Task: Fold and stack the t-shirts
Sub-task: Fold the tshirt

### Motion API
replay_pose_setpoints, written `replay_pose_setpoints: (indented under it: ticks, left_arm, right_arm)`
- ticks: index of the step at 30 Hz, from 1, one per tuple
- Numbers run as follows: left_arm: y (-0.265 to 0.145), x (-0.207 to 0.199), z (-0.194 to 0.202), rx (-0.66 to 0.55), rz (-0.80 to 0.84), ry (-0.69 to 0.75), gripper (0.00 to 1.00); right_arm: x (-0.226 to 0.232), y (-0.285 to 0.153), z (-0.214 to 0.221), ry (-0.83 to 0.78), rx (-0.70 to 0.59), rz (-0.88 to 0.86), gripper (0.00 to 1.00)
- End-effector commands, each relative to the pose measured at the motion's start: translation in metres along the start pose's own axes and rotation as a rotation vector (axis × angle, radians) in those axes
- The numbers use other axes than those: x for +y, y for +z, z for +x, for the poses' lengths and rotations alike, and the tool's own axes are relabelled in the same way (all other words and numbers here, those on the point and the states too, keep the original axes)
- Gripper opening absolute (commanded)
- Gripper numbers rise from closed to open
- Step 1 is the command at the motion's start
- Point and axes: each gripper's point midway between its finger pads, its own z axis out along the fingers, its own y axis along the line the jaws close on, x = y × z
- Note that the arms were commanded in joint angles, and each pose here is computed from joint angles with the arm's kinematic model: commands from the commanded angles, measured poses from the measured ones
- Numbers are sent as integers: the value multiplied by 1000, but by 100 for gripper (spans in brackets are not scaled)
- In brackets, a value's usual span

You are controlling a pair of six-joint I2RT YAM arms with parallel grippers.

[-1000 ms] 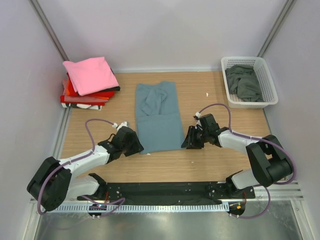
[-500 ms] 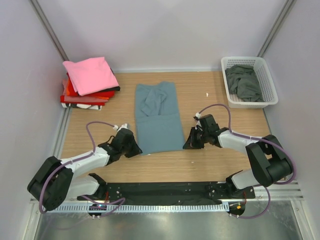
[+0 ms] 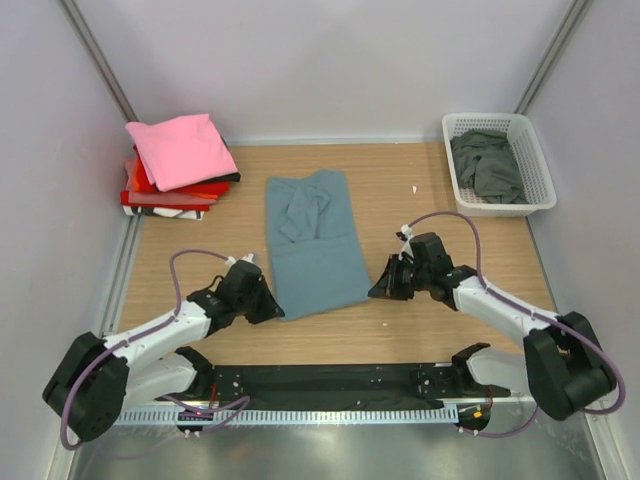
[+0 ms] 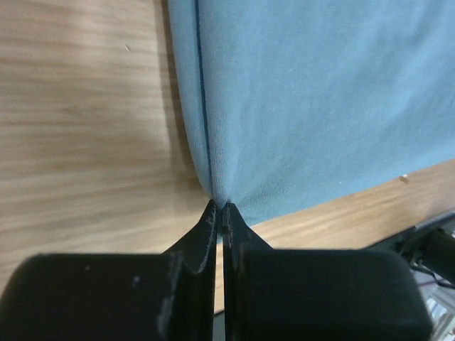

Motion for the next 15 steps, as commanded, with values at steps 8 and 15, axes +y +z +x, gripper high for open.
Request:
replay_pose_setpoints:
  ticks: [8,15]
  left_arm:
    - [-52,-11,9,68,-25,-21,0]
    - [-95,-48,-52,-64,-91,77,0]
  right_arm:
    - [35,-48,11,46,-51,-110,1]
    - [70,-67,-46,-40,-141,-74,1]
